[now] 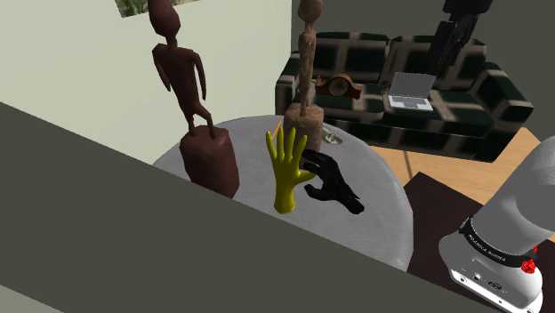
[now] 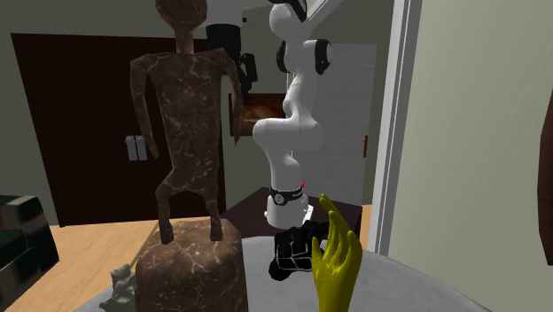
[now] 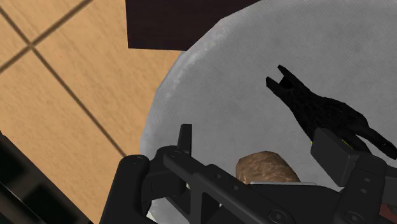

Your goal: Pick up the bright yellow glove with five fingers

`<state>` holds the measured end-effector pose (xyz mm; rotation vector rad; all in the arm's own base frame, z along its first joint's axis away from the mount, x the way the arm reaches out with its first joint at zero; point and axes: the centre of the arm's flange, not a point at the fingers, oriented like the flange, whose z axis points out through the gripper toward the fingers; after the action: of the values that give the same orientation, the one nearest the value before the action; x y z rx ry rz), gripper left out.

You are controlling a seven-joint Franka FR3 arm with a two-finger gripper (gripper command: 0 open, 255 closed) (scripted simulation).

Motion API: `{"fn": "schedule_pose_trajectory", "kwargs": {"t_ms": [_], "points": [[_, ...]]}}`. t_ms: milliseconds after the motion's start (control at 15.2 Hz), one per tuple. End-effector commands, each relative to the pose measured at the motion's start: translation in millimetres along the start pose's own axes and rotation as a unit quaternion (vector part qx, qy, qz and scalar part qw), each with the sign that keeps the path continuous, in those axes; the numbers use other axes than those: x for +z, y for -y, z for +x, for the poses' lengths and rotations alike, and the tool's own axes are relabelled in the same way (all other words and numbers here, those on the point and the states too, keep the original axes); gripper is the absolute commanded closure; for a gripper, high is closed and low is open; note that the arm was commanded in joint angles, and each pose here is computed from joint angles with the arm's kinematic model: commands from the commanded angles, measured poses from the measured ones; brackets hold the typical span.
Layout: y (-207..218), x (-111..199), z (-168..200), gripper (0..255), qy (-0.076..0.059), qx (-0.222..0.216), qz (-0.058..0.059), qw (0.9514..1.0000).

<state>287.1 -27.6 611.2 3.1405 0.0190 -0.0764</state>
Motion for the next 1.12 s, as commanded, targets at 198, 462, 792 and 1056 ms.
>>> {"fn": "schedule_pose_trajectory", "kwargs": {"t_ms": [198, 462, 792, 1056], "points": [[32.9, 10.6, 18.1, 0, -0.001, 0.009, 0.002, 1.0], [76.2, 24.5, 43.3, 0, -0.002, 0.02, 0.004, 0.9998], [129.7, 41.5, 76.1, 0, -0.004, 0.035, 0.007, 0.9994], [171.8, 54.8, 103.5, 0, -0.005, 0.046, 0.009, 0.9989]]}}
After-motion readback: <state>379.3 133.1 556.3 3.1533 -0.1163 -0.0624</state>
